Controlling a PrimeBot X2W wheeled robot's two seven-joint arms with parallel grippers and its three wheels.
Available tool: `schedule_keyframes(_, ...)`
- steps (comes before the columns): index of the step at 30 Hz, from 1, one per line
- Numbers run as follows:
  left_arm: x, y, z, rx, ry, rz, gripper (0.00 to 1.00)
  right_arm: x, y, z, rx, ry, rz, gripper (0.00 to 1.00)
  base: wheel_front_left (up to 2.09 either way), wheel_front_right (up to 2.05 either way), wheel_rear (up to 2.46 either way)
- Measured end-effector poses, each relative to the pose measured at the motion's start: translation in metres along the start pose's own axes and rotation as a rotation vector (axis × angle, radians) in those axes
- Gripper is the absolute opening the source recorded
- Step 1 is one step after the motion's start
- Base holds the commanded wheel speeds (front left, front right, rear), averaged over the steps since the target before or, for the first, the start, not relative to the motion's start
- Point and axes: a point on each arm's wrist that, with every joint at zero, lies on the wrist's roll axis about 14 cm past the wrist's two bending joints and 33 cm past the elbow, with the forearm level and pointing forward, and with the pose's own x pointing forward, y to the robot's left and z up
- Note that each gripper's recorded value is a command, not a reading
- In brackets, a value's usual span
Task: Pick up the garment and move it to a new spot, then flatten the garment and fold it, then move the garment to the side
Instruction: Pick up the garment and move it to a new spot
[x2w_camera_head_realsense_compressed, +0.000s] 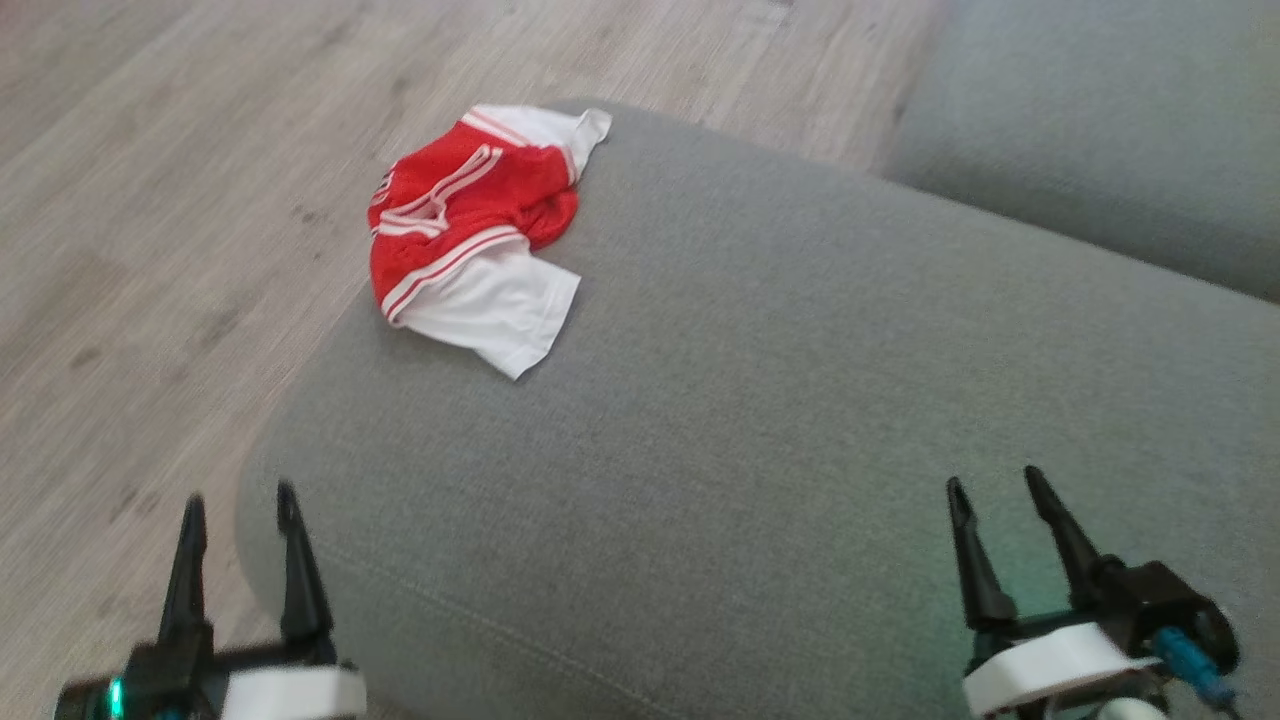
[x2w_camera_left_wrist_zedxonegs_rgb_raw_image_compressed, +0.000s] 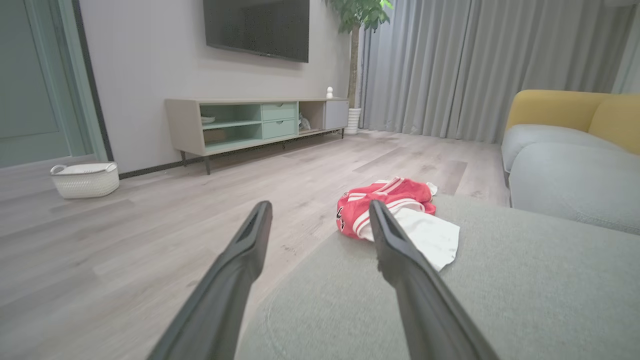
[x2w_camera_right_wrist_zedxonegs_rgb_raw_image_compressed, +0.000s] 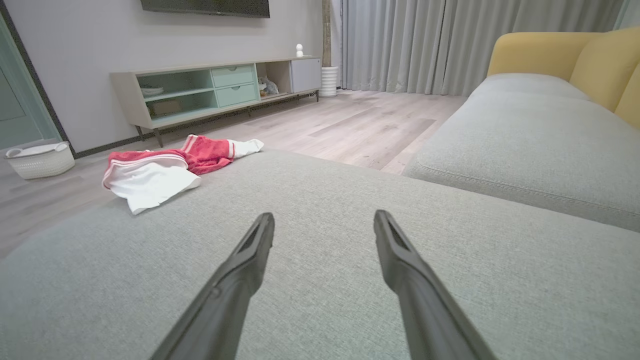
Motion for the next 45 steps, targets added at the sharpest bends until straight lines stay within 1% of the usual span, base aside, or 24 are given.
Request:
schedule_keyframes(3, 0.020, -0.005, 0.018, 0.013, -0.048, -0.025, 1.00, 0.004, -0.009, -0.008, -0.032, 0.024, 0.015, 1.00, 0.00, 0.00, 0.00)
schedule_keyframes(6, 0.054, -0.012, 0.040, 0.031, -0.106, -0.046, 1.00, 0.011, -0.023, -0.016, -0.083, 0.043, 0.040, 1.00, 0.00, 0.00, 0.00)
schedule_keyframes(7, 0.054, -0.012, 0.040, 0.031, -0.106, -0.046, 1.00, 0.011, -0.023, -0.016, -0.083, 0.043, 0.040, 1.00, 0.00, 0.00, 0.00)
schedule_keyframes(9, 0.084, -0.020, 0.051, 0.043, -0.126, -0.059, 1.00, 0.019, -0.037, -0.021, -0.113, 0.051, 0.050, 1.00, 0.00, 0.00, 0.00)
schedule_keyframes(11, 0.116, -0.035, 0.048, 0.062, -0.103, -0.090, 1.00, 0.028, -0.053, -0.024, -0.141, 0.051, 0.052, 1.00, 0.00, 0.00, 0.00)
schedule_keyframes(13, 0.147, -0.049, 0.029, 0.085, -0.030, -0.116, 1.00, 0.037, -0.070, -0.027, -0.163, 0.050, 0.047, 1.00, 0.00, 0.00, 0.00)
schedule_keyframes(16, 0.184, -0.064, -0.006, 0.115, 0.137, -0.130, 1.00, 0.044, -0.093, -0.035, -0.187, 0.056, 0.035, 1.00, 0.00, 0.00, 0.00)
schedule_keyframes(19, 0.209, -0.076, -0.041, 0.090, 0.310, -0.130, 1.00, 0.045, -0.113, -0.045, -0.200, 0.072, 0.016, 1.00, 0.00, 0.00, 0.00)
schedule_keyframes(21, 0.217, -0.086, -0.067, 0.082, 0.429, -0.135, 1.00, 0.042, -0.124, -0.055, -0.205, 0.093, 0.004, 1.00, 0.00, 0.00, 0.00)
schedule_keyframes(25, 0.218, -0.098, -0.113, 0.049, 0.598, -0.121, 1.00, 0.032, -0.141, -0.071, -0.194, 0.131, -0.033, 1.00, 0.00, 0.00, 0.00)
schedule_keyframes(28, 0.215, -0.088, -0.138, 0.111, 0.661, -0.075, 1.00, 0.027, -0.149, -0.076, -0.184, 0.138, -0.055, 1.00, 0.00, 0.00, 0.00)
schedule_keyframes(30, 0.214, -0.085, -0.148, 0.123, 0.684, -0.060, 1.00, 0.027, -0.153, -0.077, -0.183, 0.136, -0.065, 1.00, 0.00, 0.00, 0.00)
schedule_keyframes(31, 0.216, -0.087, -0.150, 0.102, 0.678, -0.055, 0.00, 0.027, -0.155, -0.078, -0.183, 0.135, -0.070, 1.00, 0.00, 0.00, 0.00)
schedule_keyframes(33, 0.220, -0.097, -0.149, 0.064, 0.655, -0.076, 0.00, 0.027, -0.158, -0.076, -0.184, 0.132, -0.079, 1.00, 0.00, 0.00, 0.00)
schedule_keyframes(36, 0.237, -0.112, -0.124, 0.016, 0.538, -0.125, 0.00, 0.025, -0.157, -0.074, -0.182, 0.131, -0.087, 1.00, 0.00, 0.00, 0.00)
schedule_keyframes(38, 0.250, -0.124, -0.094, -0.017, 0.428, -0.164, 0.00, 0.024, -0.151, -0.070, -0.172, 0.126, -0.087, 1.00, 0.00, 0.00, 0.00)
schedule_keyframes(41, 0.266, -0.146, -0.042, -0.022, 0.275, -0.240, 0.00, 0.024, -0.135, -0.054, -0.151, 0.092, -0.087, 1.00, 0.00, 0.00, 0.00)
schedule_keyframes(43, 0.270, -0.166, -0.001, -0.017, 0.166, -0.308, 0.00, 0.020, -0.127, -0.039, -0.144, 0.062, -0.098, 1.00, 0.00, 0.00, 0.00)
schedule_keyframes(44, 0.270, -0.166, -0.001, -0.017, 0.166, -0.308, 0.00, 0.020, -0.127, -0.039, -0.144, 0.062, -0.098, 1.00, 0.00, 0.00, 0.00)
schedule_keyframes(45, 0.270, -0.179, 0.022, -0.030, 0.107, -0.349, 0.00, 0.017, -0.123, -0.032, -0.140, 0.047, -0.107, 1.00, 0.00, 0.00, 0.00)
